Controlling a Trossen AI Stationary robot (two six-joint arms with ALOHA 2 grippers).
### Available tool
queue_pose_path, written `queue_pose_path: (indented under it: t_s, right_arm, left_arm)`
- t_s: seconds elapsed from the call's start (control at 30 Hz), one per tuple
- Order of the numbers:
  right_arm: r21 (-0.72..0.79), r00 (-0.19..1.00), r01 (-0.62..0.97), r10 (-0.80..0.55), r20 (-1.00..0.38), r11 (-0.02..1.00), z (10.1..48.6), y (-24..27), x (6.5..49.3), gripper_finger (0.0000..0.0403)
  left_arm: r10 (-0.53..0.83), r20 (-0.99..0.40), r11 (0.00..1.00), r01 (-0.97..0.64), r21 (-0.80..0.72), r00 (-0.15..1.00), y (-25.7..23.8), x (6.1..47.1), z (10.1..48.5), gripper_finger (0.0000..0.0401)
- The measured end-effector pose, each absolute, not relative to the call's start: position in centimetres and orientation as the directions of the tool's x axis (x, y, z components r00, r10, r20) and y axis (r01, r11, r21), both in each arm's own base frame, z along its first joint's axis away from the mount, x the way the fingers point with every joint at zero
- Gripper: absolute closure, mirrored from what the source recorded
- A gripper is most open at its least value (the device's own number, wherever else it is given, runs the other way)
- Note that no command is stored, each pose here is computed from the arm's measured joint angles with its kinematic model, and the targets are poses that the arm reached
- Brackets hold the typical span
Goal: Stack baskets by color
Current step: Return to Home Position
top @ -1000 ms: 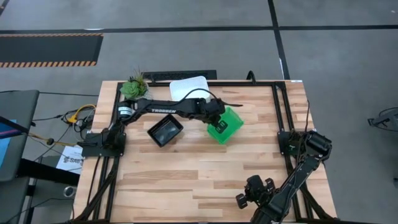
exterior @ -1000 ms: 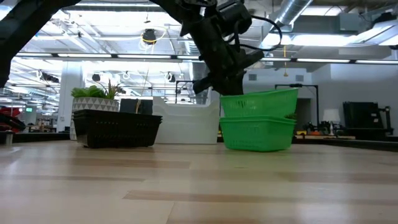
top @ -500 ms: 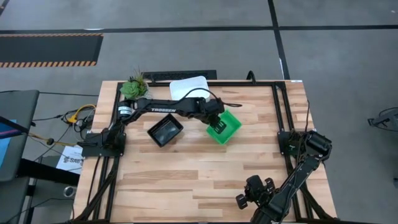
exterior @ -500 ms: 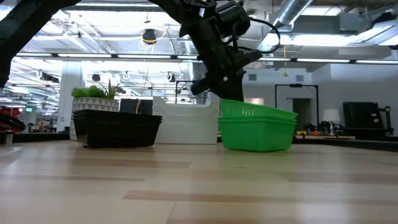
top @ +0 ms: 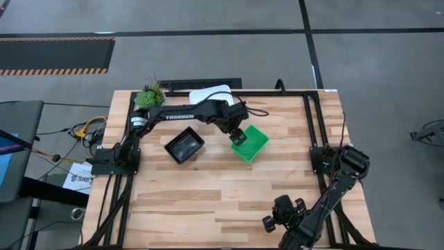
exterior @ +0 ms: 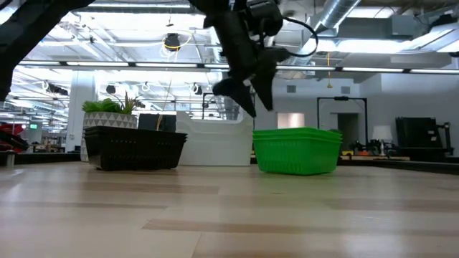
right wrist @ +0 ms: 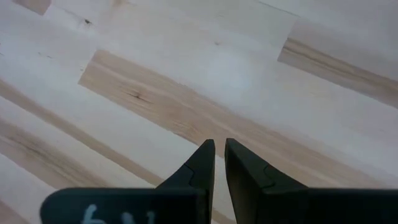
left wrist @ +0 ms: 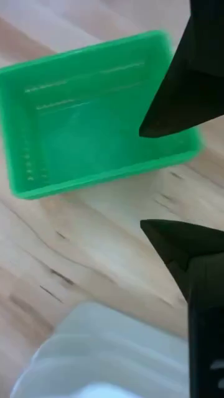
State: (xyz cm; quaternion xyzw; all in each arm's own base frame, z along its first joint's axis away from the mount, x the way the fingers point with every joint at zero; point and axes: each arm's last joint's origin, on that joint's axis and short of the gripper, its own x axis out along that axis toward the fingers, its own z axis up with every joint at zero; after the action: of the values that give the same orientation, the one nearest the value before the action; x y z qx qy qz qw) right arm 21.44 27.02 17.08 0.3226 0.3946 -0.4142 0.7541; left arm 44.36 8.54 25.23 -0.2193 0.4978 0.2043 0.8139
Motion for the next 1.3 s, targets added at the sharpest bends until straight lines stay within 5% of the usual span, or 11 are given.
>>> queue_pose_path:
  t_s: [0.17,0.5,0.6,0.7,0.87,1.0,1.13,1.3]
  right_arm:
    - [0.142,0.372,0.868,-0.434,-0.821,0.476,18.5,25.9,23.0,0.034]
    - [-0.353,0.584,0.593,-0.688,-0.431,0.724,31.5,22.0,28.4,0.034]
    - [-0.673,0.652,0.36,-0.69,-0.315,0.646,37.0,21.0,28.9,0.034]
    - [-0.782,0.687,0.265,-0.679,-0.257,0.564,42.1,19.8,28.4,0.034]
    - [-0.74,0.663,0.423,-0.735,-0.141,0.523,46.7,16.1,26.3,0.034]
    - [-0.426,0.676,0.533,-0.671,-0.305,0.73,49.3,10.4,21.5,0.034]
    - [-0.211,0.751,0.524,-0.565,-0.341,0.825,49.3,8.2,17.1,0.034]
    - [-0.122,0.787,0.555,-0.567,-0.242,0.823,44.4,7.4,13.0,0.034]
  left_arm:
    - [0.098,-0.91,0.882,-0.459,-0.109,0.404,7.1,43.3,29.4,0.0185]
    - [0.085,-0.595,0.99,-0.136,-0.04,0.799,0.3,34.4,47.4,0.0189]
    - [0.034,-0.427,0.999,-0.049,-0.023,0.903,-1.4,29.4,52.3,0.0189]
    - [-0.002,-0.277,0.999,0.013,0.037,0.961,-1.9,24.1,55.6,0.0189]
    - [-0.062,-0.101,0.995,0.07,0.077,0.993,-1.6,15.5,58.8,0.0189]
    - [-0.198,-0.114,0.968,0.212,0.132,0.974,-1.5,11.1,58.8,0.0189]
    - [-0.225,-0.177,0.962,0.247,0.119,0.958,-1.5,10.2,57.3,0.0189]
    - [-0.222,-0.282,0.957,0.265,0.122,0.933,-1.8,13.1,52.8,0.0189]
